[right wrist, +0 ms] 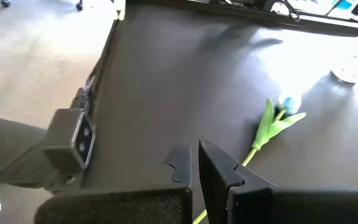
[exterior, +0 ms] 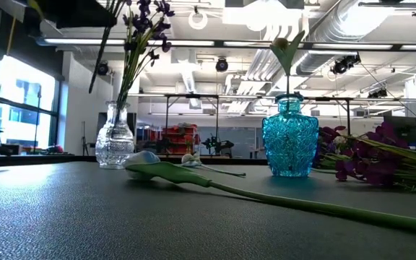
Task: Sort flowers into vase by color
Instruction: Put the bottom purple flowers into the transparent vase
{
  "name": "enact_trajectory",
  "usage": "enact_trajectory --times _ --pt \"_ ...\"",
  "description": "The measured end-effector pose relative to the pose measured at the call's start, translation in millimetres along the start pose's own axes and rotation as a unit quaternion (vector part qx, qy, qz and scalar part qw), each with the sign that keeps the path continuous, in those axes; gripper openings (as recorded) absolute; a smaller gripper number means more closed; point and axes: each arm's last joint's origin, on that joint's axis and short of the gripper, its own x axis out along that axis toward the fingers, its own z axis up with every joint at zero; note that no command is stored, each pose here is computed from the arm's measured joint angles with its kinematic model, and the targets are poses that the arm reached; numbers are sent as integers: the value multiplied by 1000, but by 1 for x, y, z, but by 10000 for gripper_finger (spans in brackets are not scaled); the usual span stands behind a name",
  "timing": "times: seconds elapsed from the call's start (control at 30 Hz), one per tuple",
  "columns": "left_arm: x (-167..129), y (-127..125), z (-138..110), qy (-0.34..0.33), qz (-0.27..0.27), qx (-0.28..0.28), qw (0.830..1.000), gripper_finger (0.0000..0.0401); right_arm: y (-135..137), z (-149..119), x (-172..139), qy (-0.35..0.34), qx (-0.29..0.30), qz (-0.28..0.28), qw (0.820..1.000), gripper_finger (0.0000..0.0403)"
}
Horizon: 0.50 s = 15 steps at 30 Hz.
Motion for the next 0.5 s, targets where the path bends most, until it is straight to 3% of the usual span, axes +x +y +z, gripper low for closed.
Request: enact_trajectory --times 0.17,0.33,0.5 --pt "-5 18 0 1 -11 -32 999 0 -4 2 5 -2 -1 -12 1000 0" --pt "-26 11 -3 10 -59 -75 995 0 -12 8 14 -5 -18 -17 1000 0" --pt "-41 -11 3 36 -87 -54 994 0 -19 30 8 -9 -38 73 997 0"
